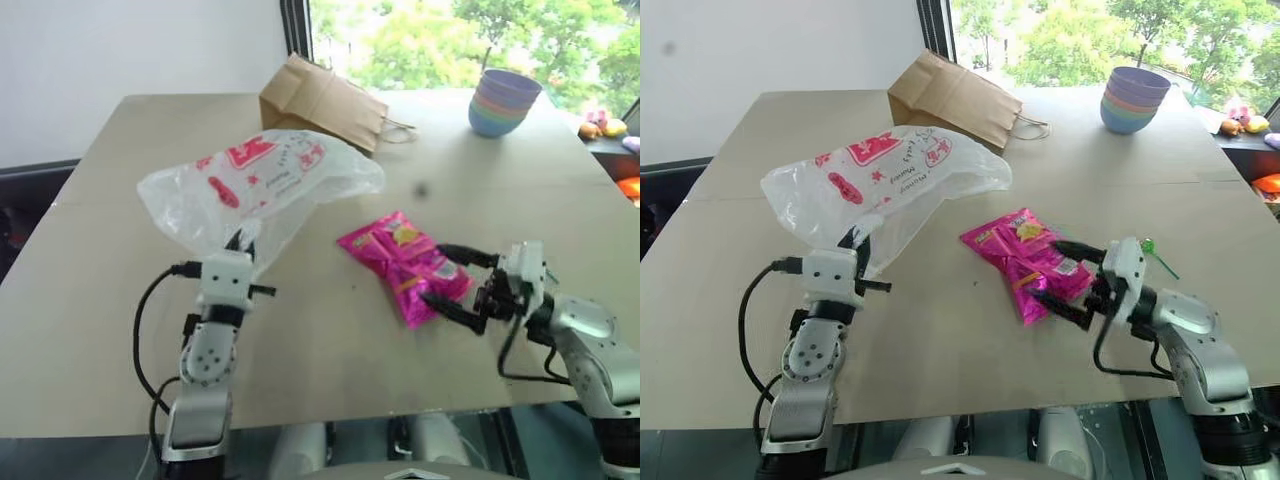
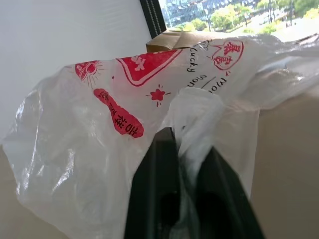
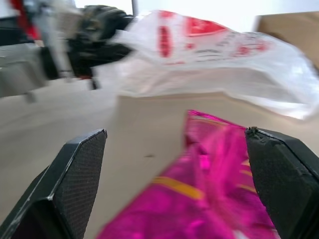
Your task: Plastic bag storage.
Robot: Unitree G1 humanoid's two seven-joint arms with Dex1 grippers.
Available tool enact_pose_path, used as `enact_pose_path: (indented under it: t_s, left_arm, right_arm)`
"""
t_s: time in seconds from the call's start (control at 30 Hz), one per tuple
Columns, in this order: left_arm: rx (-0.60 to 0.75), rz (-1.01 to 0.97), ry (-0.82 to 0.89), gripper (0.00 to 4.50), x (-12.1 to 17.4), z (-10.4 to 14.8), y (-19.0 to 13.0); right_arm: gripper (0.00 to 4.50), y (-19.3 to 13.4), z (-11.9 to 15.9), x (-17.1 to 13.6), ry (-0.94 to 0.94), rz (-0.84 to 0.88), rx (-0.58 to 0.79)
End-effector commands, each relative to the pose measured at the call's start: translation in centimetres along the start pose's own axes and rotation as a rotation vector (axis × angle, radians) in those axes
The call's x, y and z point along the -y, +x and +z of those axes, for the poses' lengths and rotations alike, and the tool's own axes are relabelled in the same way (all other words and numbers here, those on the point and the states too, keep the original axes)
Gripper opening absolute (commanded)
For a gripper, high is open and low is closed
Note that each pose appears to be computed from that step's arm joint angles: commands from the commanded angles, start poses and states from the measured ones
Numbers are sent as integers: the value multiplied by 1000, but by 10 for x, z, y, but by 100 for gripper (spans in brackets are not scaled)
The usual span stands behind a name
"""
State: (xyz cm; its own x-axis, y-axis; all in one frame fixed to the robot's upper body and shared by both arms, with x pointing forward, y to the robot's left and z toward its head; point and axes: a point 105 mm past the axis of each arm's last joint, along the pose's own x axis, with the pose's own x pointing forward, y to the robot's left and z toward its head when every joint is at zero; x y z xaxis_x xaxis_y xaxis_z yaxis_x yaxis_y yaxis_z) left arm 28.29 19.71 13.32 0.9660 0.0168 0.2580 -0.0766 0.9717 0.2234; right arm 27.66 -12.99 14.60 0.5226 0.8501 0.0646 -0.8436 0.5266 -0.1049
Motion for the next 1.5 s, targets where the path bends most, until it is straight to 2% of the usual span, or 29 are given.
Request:
enact_pose_path:
  t_s: [0.03,0.27,0.43,0.6,0.77,0.9,1.1,1.2,1.27,1.43,1.5]
  left_arm:
    - [91,-15,-46,6,-6,18,-7]
    - [93,-67,-56,6,-4,13,-25]
    - [77,-51,-39,6,-8,7,-32]
    - [72,-48,-32,6,-6,5,-33]
    - [67,-51,-35,6,0,5,-34]
    - [65,-71,-28,6,4,5,-33]
    - [68,-42,-45,6,-4,6,-32]
    - [83,-31,-77,0,-7,9,-31]
    - [95,-36,-106,0,-6,12,-30]
    - [126,-49,-232,0,-6,20,-27]
    - [133,-60,-264,0,-6,23,-26]
  right_arm:
    - [450,5,7,24,18,-128,-26]
    - [450,1,-18,63,307,-209,-339]
    - [450,-2,-36,68,520,-157,-485]
    - [450,5,-36,45,770,12,-476]
    - [450,18,-38,31,914,108,-431]
    - [450,32,-42,23,970,140,-410]
    - [450,46,-48,9,956,163,-409]
    - [366,48,-52,8,930,138,-406]
    - [252,48,-53,7,919,131,-406]
    - [3,52,-50,3,894,133,-401]
    - [3,54,-47,2,888,136,-389]
